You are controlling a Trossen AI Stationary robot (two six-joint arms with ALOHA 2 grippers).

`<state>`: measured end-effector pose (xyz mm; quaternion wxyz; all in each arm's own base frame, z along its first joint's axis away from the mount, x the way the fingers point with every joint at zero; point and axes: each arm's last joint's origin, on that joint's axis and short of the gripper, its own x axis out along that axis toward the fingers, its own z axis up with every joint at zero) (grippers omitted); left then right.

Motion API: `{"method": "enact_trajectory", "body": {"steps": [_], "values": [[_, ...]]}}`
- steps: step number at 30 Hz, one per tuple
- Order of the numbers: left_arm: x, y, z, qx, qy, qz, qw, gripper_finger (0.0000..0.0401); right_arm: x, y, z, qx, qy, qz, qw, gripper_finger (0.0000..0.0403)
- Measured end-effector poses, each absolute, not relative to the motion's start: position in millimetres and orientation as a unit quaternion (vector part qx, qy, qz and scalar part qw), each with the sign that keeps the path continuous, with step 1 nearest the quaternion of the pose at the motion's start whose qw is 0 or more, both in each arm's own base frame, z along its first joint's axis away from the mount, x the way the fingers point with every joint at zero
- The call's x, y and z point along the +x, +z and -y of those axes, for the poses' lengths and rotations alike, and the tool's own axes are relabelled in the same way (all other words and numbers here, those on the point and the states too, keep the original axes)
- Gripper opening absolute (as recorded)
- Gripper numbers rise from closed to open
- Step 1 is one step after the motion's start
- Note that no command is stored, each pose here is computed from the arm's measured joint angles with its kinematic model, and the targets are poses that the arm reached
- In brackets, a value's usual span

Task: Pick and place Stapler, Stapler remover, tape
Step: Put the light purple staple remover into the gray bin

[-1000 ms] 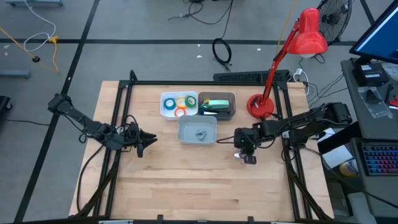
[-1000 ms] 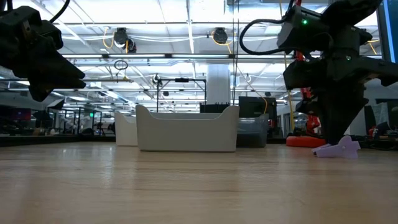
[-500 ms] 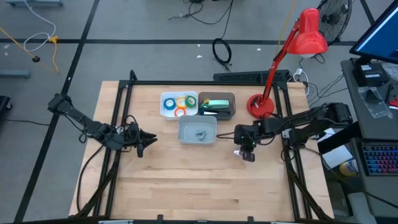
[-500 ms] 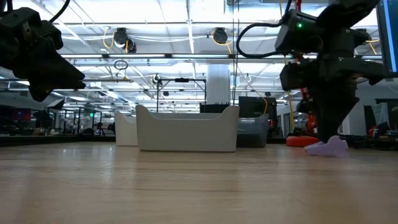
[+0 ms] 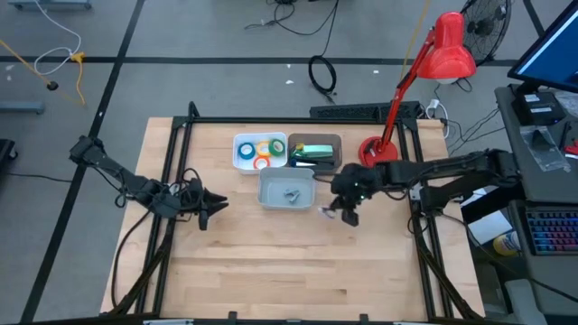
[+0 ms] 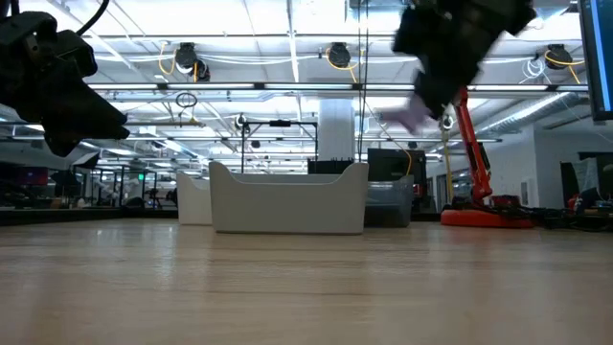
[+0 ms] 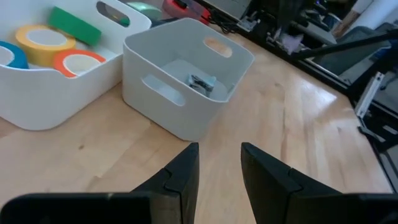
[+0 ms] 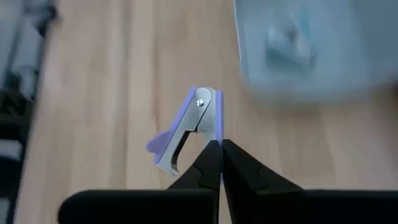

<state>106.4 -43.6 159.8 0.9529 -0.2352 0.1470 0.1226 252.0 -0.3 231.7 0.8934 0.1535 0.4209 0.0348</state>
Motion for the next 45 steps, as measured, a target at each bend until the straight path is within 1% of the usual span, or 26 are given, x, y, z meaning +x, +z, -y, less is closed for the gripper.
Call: {"method": "enact_trajectory", "body": {"steps": [3, 5, 7, 11, 14, 16, 18, 20, 22, 29, 31, 38, 45], "values": [[106, 160, 44, -0.237, 0.110, -0.153, 0.953, 0.0120, 272, 256, 7, 0.134, 0.033, -0.368, 0.920, 0.0000], [106, 160, 45, -0.239, 0.104, -0.156, 0.953, 0.0120, 283, 267, 14, 0.114, 0.024, -0.357, 0.927, 0.0000], [106, 160, 45, -0.239, 0.104, -0.157, 0.953, 0.0120, 303, 281, 22, 0.092, 0.022, -0.324, 0.941, 0.0000], [106, 160, 45, -0.238, 0.103, -0.157, 0.953, 0.0120, 335, 282, 39, 0.065, 0.022, -0.328, 0.942, 0.0000], [106, 160, 45, -0.239, 0.102, -0.156, 0.953, 0.0120, 353, 272, 50, 0.055, 0.017, -0.346, 0.936, 0.0000], [106, 160, 45, -0.238, 0.103, -0.157, 0.953, 0.0120, 366, 267, 56, 0.050, 0.014, -0.343, 0.938, 0.0000], [106, 160, 45, -0.239, 0.103, -0.157, 0.953, 0.0120, 372, 256, 61, 0.048, 0.013, -0.366, 0.929, 0.0000], [106, 159, 45, -0.237, 0.102, -0.160, 0.953, 0.0120, 382, 248, 65, 0.037, 0.012, -0.366, 0.930, 0.0000], [106, 159, 45, -0.236, 0.102, -0.162, 0.953, 0.0120, 384, 237, 69, 0.036, 0.012, -0.385, 0.922, 0.0000], [106, 159, 45, -0.236, 0.103, -0.162, 0.953, 0.0120, 401, 205, 75, 0.010, 0.023, -0.401, 0.916, 0.0000], [106, 159, 45, -0.236, 0.102, -0.162, 0.953, 0.0120, 401, 196, 75, 0.010, 0.027, -0.421, 0.907, 0.0000], [106, 159, 45, -0.237, 0.103, -0.161, 0.952, 0.0120, 405, 190, 78, -0.031, 0.013, -0.416, 0.909, 0.0000], [106, 159, 44, -0.235, 0.106, -0.159, 0.953, 0.0120, 412, 196, 78, -0.039, 0.021, -0.371, 0.927, 0.0000]]}}
